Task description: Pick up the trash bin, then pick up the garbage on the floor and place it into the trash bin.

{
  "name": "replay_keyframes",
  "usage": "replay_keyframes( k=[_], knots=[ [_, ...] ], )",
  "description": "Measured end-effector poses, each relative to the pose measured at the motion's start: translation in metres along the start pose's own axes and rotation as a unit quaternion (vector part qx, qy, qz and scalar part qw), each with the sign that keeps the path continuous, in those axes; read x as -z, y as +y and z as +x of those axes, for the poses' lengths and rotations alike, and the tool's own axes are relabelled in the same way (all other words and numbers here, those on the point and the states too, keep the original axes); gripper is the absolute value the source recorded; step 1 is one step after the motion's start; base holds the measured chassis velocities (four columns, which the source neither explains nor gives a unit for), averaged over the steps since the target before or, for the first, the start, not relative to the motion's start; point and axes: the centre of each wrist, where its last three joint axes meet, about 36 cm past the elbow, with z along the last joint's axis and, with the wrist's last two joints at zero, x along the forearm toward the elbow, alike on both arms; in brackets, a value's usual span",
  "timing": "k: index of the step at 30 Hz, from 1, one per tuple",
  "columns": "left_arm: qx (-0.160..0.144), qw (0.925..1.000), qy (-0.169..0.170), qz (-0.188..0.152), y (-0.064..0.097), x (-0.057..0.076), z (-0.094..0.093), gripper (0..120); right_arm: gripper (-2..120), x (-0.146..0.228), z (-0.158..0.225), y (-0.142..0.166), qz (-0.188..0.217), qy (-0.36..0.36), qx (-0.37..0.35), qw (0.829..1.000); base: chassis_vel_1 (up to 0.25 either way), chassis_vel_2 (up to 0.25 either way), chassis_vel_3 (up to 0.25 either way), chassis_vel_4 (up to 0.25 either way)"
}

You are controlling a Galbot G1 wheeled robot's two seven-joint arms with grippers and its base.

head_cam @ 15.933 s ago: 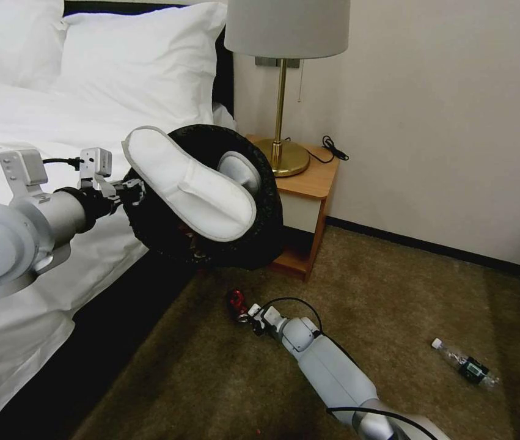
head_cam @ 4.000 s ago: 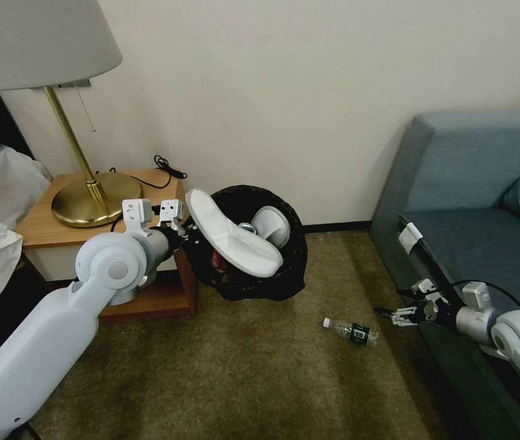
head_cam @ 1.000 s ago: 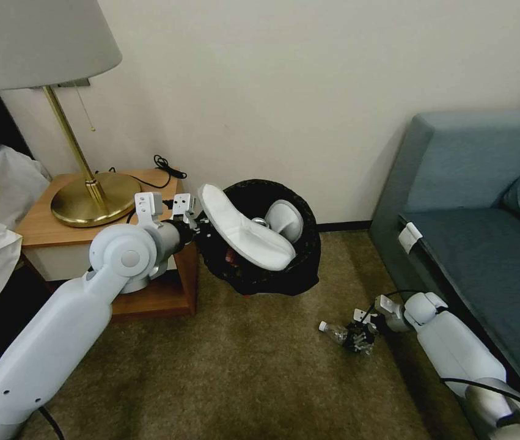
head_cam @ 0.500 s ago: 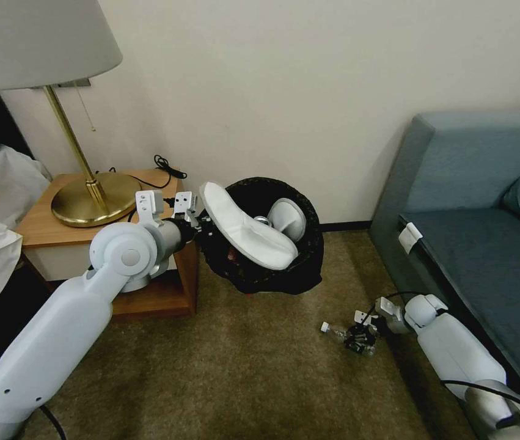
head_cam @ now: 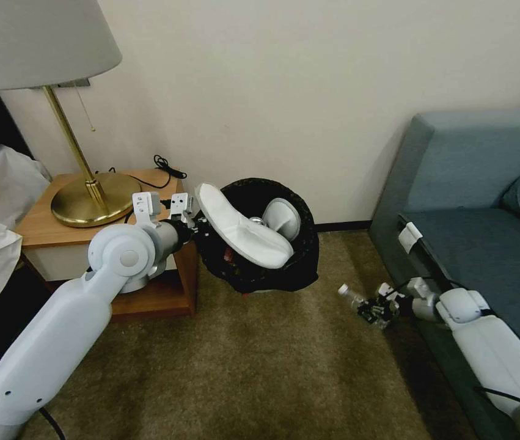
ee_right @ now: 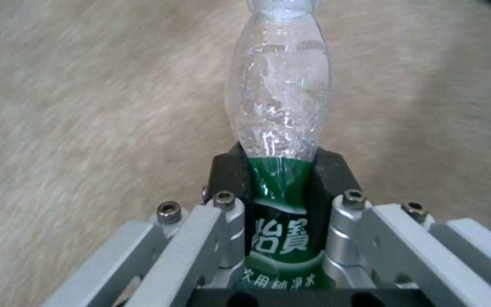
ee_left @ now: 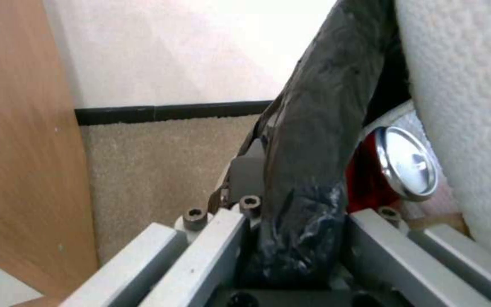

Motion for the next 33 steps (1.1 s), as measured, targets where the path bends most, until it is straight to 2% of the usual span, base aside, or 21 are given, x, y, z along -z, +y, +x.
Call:
replay_keyframes(
  k=[5,11,13,14,17,18,21,25,27,28,30,33],
  knots=[
    [0.006,1.0000,0.003,0.003,0.001,-0.003,-0.001,1,16,0.003,0.023,0.005,-0.026,-0.029,-0.049,0.998,0.000,0.000,0.000,0.000],
    [0.009,0.9999,0.010,0.009,0.000,-0.008,-0.003,1,16,0.028,0.063,0.004,-0.054,-0.092,-0.093,0.990,0.000,0.000,0.000,0.000],
    [0.008,0.9998,0.012,0.012,-0.001,-0.010,-0.006,1,16,0.052,0.091,0.004,-0.082,-0.152,-0.122,0.977,0.000,0.000,0.000,0.000],
    [0.008,0.9998,0.012,0.012,-0.001,-0.010,-0.006,1,16,0.052,0.091,0.004,-0.082,-0.152,-0.122,0.977,0.000,0.000,0.000,0.000],
    [0.006,0.9997,0.017,0.017,-0.003,-0.012,-0.012,1,16,0.095,0.129,0.006,-0.098,-0.235,-0.154,0.955,0.000,0.000,0.000,0.000],
    [0.006,0.9997,0.017,0.017,-0.003,-0.012,-0.012,1,16,0.095,0.129,0.006,-0.098,-0.235,-0.154,0.955,0.000,0.000,0.000,0.000],
    [0.006,0.9996,0.021,0.020,-0.005,-0.013,-0.017,1,16,0.139,0.149,0.009,-0.101,-0.291,-0.146,0.940,0.000,0.000,0.000,0.000],
    [0.007,0.9995,0.024,0.022,-0.006,-0.014,-0.021,1,16,0.167,0.155,0.012,-0.105,-0.323,-0.130,0.932,0.000,0.000,0.000,0.000],
    [0.007,0.9994,0.025,0.024,-0.007,-0.013,-0.025,1,16,0.206,0.158,0.018,-0.110,-0.361,-0.094,0.921,0.000,0.000,0.000,0.000],
    [0.007,0.9994,0.025,0.024,-0.007,-0.013,-0.025,1,16,0.206,0.158,0.018,-0.110,-0.361,-0.094,0.921,0.000,0.000,0.000,0.000],
    [0.007,0.9993,0.027,0.027,-0.008,-0.012,-0.029,1,16,0.237,0.154,0.027,-0.106,-0.383,-0.057,0.916,0.000,0.000,0.000,0.000],
    [0.005,0.9990,0.031,0.031,-0.008,-0.013,-0.032,1,16,0.253,0.149,0.038,-0.101,-0.388,-0.029,0.916,0.000,0.000,0.000,0.000]
  ],
)
